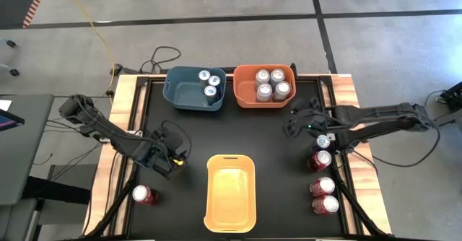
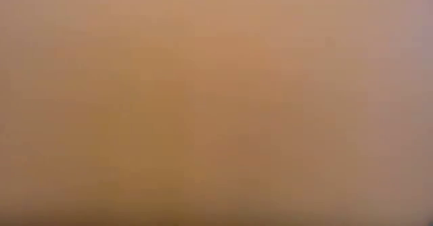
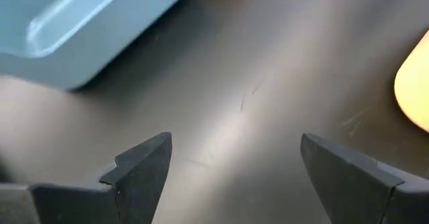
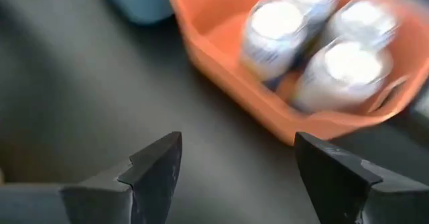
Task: Sort soda cans
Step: Put the blue soda can into the blue bin
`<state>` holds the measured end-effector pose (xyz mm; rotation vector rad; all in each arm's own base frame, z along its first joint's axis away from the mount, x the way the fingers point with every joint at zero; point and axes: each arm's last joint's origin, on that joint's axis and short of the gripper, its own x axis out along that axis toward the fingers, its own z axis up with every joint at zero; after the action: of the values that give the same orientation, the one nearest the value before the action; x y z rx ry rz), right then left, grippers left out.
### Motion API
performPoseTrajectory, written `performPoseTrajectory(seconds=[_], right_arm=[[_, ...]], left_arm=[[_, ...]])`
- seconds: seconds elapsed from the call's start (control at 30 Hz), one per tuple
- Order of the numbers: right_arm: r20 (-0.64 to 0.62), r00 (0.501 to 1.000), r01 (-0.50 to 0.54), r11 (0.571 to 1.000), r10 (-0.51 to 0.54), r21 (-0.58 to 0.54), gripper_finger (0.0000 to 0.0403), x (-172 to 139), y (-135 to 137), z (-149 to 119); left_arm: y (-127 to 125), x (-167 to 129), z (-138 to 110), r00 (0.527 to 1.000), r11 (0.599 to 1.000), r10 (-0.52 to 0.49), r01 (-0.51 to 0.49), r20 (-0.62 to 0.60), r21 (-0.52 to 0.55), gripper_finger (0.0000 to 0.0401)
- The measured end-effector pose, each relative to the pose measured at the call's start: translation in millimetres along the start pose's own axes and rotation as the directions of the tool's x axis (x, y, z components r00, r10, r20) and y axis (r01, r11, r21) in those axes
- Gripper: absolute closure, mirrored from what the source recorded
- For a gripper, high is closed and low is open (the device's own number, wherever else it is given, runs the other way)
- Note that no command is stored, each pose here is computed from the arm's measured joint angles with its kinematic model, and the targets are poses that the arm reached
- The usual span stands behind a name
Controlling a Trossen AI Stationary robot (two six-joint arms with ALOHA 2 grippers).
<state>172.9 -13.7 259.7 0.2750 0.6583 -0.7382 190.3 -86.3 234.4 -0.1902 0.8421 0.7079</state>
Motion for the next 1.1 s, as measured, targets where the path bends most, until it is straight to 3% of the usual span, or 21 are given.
performPoseTrajectory(seconds=[0.1, 0.27, 0.37, 0.53, 0.77, 1.1], right_arm=[[-0.091, 0.995, -0.036, 0.997, 0.042, 0.063, 0.0097, -1.8, -2.6, -4.2], [-0.206, 0.978, 0.039, 0.988, -0.008, 0.151, 0.0097, -11.0, -8.3, -1.9], [-0.307, 0.952, 0.063, 0.978, 0.0, 0.197, 0.0097, -18.9, -9.8, 0.5], [-0.513, 0.856, 0.171, 0.969, -0.058, 0.177, 0.0097, -29.7, -15.1, -4.5], [-0.644, 0.734, 0.363, 0.926, -0.217, 0.102, 0.0097, -38.7, -23.9, -14.7], [-0.736, 0.665, 0.303, 0.946, -0.123, 0.115, 0.0097, -42.5, -20.5, -18.7]], left_arm=[[-1.3, 0.0, 2.0, 0.999, 0.999, 0.003, -0.004, 0.043, 0.034, 0.0076], [-5.5, -0.3, 6.6, 0.993, 0.992, -0.006, -0.009, 0.122, 0.123, 0.0076], [-8.7, -0.7, 9.4, 0.987, 0.995, -0.021, 0.004, 0.159, 0.103, 0.0076], [-13.1, -1.5, 12.7, 0.98, 0.996, -0.05, 0.034, 0.191, 0.086, 0.0076], [-13.5, -1.6, 12.8, 0.98, 0.995, -0.053, 0.036, 0.192, 0.089, 0.0076], [-8.4, 14.0, -9.6, 0.988, 0.993, -0.034, 0.016, 0.148, 0.116, 0.0076]])
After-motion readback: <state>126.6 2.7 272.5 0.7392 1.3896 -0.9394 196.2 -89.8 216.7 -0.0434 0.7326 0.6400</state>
